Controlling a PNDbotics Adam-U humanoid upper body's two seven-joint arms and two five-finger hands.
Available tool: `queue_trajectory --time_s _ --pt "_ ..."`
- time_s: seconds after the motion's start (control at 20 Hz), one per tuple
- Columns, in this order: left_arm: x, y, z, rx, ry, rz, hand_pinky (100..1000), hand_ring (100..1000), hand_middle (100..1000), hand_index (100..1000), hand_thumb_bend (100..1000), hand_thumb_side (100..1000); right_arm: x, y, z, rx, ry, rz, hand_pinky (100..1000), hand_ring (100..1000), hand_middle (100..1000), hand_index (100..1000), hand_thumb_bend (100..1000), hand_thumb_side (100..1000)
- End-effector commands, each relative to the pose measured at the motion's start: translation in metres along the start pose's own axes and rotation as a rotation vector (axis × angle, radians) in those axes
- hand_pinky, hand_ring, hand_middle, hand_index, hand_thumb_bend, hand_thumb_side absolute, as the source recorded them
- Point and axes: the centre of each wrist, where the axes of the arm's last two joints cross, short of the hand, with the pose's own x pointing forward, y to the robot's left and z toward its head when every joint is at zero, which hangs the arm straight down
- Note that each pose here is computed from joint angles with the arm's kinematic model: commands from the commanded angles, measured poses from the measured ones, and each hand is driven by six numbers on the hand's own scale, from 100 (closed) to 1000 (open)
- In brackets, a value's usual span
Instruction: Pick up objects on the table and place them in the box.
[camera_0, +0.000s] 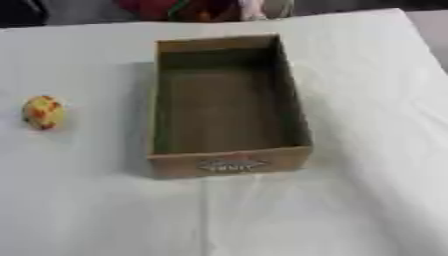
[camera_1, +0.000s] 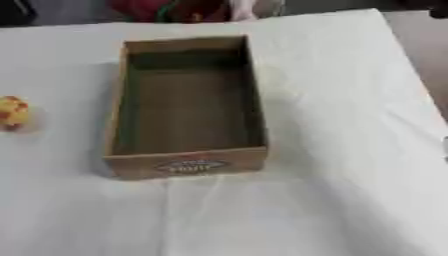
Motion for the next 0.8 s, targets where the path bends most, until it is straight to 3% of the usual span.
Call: queue_trajectory --time_s 0.05,0.8 --pt "0.0061 0.0006 -0.0059 -0.002 -0.029 0.008 343 347 421 626 100 758 0.0067 -0.0039 -0.0073 0.009 -0.035 0.012 606 604 694 831 100 808" --pt "0.0101 0.0016 -0.0153 -0.042 -0.056 -0.050 363 363 438 642 100 758 0.0065 -0.0042 -0.0069 0.010 -0.032 0.010 607 604 694 831 100 808"
